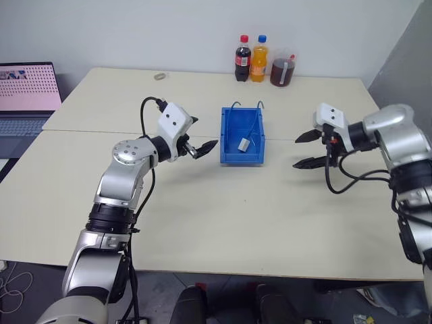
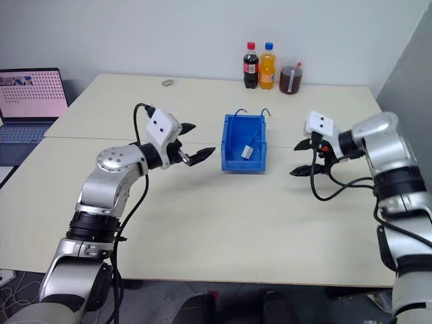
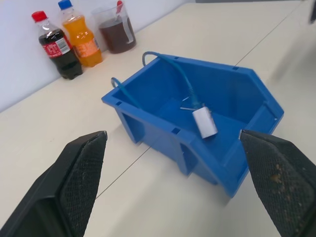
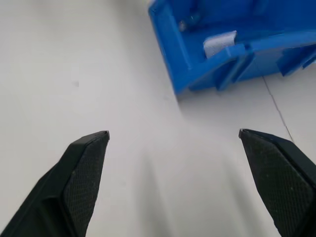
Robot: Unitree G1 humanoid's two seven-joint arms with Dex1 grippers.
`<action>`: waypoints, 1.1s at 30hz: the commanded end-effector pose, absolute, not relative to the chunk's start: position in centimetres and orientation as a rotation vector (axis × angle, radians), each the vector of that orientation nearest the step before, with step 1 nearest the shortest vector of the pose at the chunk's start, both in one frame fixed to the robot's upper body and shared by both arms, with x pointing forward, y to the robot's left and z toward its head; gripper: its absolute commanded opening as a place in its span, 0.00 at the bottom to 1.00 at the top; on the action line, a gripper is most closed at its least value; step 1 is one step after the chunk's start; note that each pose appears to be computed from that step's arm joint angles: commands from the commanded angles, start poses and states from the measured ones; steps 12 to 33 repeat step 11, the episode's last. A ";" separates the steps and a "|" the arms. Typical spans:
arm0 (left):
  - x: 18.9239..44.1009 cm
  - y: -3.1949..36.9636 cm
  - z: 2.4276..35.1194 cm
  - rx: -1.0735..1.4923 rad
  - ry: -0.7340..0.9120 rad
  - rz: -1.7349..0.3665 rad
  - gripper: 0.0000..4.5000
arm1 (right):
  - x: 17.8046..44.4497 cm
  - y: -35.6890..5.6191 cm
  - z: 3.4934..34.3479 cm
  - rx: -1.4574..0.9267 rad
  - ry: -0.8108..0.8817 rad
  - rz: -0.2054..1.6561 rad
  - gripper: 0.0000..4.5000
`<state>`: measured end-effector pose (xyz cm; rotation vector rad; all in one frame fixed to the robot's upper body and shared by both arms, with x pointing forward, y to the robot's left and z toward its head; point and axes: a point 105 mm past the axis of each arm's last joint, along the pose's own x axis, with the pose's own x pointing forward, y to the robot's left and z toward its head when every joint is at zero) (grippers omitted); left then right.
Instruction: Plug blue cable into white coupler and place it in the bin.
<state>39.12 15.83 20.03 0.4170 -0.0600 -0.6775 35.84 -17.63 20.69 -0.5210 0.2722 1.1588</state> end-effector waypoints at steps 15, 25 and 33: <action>36.1 21.5 19.0 0.260 -0.010 -0.553 1.00 | 32.4 -15.5 18.8 -0.225 0.009 0.877 1.00; 36.1 21.5 19.0 0.260 -0.010 -0.553 1.00 | 32.4 -15.5 18.8 -0.225 0.009 0.877 1.00; 36.1 21.5 19.0 0.260 -0.010 -0.553 1.00 | 32.4 -15.5 18.8 -0.225 0.009 0.877 1.00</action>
